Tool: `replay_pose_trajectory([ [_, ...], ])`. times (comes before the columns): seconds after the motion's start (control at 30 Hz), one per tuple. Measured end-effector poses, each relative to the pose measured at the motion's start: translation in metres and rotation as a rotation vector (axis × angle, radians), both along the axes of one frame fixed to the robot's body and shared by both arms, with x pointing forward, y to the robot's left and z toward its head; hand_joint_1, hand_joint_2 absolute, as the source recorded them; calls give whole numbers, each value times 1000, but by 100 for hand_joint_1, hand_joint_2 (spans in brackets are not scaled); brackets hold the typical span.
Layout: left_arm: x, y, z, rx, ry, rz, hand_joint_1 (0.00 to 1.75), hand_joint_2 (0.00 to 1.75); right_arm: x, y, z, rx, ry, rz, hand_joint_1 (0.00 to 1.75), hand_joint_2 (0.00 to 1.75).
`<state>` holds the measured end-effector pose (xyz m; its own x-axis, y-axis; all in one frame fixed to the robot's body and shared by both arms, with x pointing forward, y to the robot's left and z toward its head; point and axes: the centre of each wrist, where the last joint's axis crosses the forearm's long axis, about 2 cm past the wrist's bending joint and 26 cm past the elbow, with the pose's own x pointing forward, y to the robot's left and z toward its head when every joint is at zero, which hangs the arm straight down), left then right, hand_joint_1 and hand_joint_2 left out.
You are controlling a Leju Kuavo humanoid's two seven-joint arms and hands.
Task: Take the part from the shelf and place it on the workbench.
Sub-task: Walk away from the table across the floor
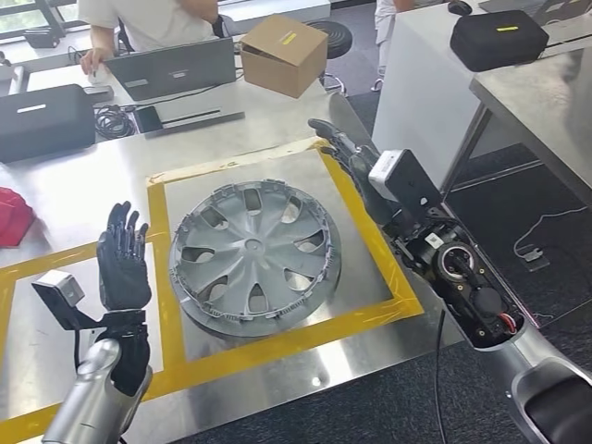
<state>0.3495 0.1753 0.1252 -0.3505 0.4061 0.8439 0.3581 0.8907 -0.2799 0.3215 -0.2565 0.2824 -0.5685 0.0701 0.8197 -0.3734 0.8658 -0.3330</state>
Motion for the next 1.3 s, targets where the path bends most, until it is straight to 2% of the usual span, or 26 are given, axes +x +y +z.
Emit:
replay_pose_trajectory([
  [0.33, 3, -1, 4, -3, -11, -1, 0, 0, 4, 0, 1, -1, 1, -3, 0, 0],
  [1.3, 2, 6, 0, 11, -11, 15, 0, 0, 16, 8, 1, 4, -9, 23, 0, 0],
])
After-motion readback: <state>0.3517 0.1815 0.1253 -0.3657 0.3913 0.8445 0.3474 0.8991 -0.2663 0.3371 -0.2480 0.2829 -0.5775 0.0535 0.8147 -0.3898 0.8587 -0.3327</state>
